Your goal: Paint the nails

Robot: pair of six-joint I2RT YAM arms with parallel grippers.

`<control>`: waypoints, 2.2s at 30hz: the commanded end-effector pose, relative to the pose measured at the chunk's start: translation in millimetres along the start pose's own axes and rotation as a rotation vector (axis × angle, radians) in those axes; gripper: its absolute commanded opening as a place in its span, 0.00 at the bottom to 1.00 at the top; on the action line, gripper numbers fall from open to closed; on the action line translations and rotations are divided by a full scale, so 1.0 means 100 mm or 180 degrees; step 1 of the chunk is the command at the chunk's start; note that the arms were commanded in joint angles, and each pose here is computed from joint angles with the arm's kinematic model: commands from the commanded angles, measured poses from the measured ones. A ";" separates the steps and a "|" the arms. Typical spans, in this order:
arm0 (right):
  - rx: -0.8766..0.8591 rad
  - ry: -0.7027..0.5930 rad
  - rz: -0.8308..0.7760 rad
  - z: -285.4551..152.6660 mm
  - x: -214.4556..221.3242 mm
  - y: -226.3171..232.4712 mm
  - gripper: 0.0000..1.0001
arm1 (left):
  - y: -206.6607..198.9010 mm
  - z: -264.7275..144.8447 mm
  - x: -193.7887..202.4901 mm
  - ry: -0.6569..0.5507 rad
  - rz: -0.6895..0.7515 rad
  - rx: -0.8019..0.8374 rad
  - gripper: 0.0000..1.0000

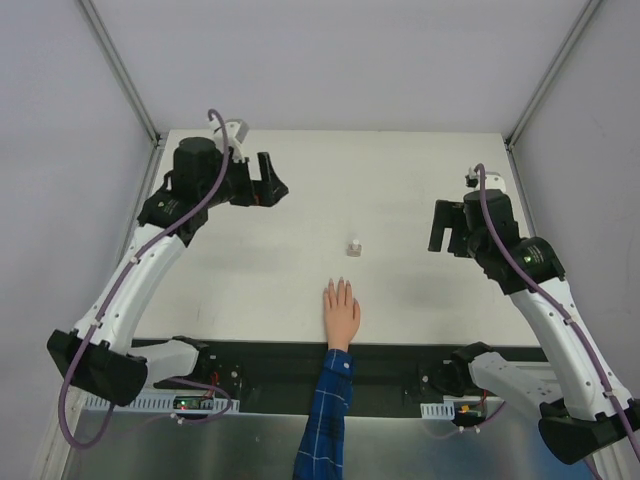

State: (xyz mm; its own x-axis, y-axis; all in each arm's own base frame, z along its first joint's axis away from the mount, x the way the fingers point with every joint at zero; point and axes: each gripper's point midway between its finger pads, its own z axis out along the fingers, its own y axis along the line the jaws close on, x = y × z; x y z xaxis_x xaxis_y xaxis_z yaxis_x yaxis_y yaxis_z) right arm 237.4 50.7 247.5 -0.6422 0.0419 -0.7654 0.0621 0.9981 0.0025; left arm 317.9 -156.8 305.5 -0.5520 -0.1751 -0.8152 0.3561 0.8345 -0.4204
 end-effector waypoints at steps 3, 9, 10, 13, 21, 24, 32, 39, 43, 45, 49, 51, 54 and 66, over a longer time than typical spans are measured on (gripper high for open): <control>-0.0428 0.0006 0.0002 -0.01 0.08 0.22 0.96 | -0.24 0.47 0.31 0.0501 0.0504 -0.0112 0.95; -0.0580 0.0175 -0.0020 -0.02 0.22 0.29 0.96 | -0.40 1.16 0.77 0.1128 0.0930 -0.0217 0.82; -0.0644 0.0160 -0.0019 -0.03 0.22 0.32 0.96 | -0.52 1.22 0.77 0.1126 0.0989 -0.0157 0.80; -0.0632 0.0095 0.0025 -0.06 0.25 0.28 0.96 | -0.66 1.48 0.98 0.1309 0.1104 -0.0123 0.77; -0.0460 0.0073 0.0028 -0.10 0.37 0.12 0.96 | -0.90 2.00 1.53 0.1693 0.1347 -0.0138 0.64; -0.0407 0.0075 0.0008 -0.11 0.41 0.07 0.96 | -0.91 2.07 1.70 0.1797 0.1368 -0.0215 0.59; -0.0412 0.0121 -0.0005 -0.10 0.46 0.07 0.96 | -0.89 2.09 1.97 0.1922 0.1467 -0.0359 0.57; -0.0453 0.0144 -0.0019 -0.07 0.45 0.10 0.96 | -0.87 2.10 2.05 0.1974 0.1473 -0.0384 0.50; -0.0450 0.0168 -0.0021 -0.06 0.47 0.11 0.96 | -0.88 2.10 2.10 0.2003 0.1439 -0.0382 0.46; -0.0447 0.0164 -0.0006 -0.06 0.47 0.11 0.96 | -0.87 2.10 2.14 0.2036 0.1442 -0.0379 0.45; -0.0458 0.0173 0.0004 -0.06 0.49 0.11 0.96 | -0.88 2.09 2.21 0.2083 0.1437 -0.0391 0.47; -0.0462 0.0179 0.0002 -0.06 0.49 0.11 0.96 | -0.86 2.08 2.23 0.2096 0.1436 -0.0407 0.48; -0.0470 0.0181 0.0004 -0.06 0.50 0.12 0.96 | -0.87 2.08 2.27 0.2117 0.1447 -0.0415 0.47; -0.0473 0.0176 0.0039 -0.07 0.52 0.11 0.96 | -0.83 2.10 2.31 0.2139 0.1477 -0.0484 0.41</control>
State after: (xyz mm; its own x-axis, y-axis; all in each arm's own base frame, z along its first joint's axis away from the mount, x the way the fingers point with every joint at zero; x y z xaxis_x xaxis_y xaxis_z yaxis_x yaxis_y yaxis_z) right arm 201.1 64.0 213.7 -0.6844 0.0389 -0.7281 -0.0472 0.9941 0.0974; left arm 323.5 -380.1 73.0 -0.7137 0.5075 -0.4828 0.5933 0.8043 -0.0315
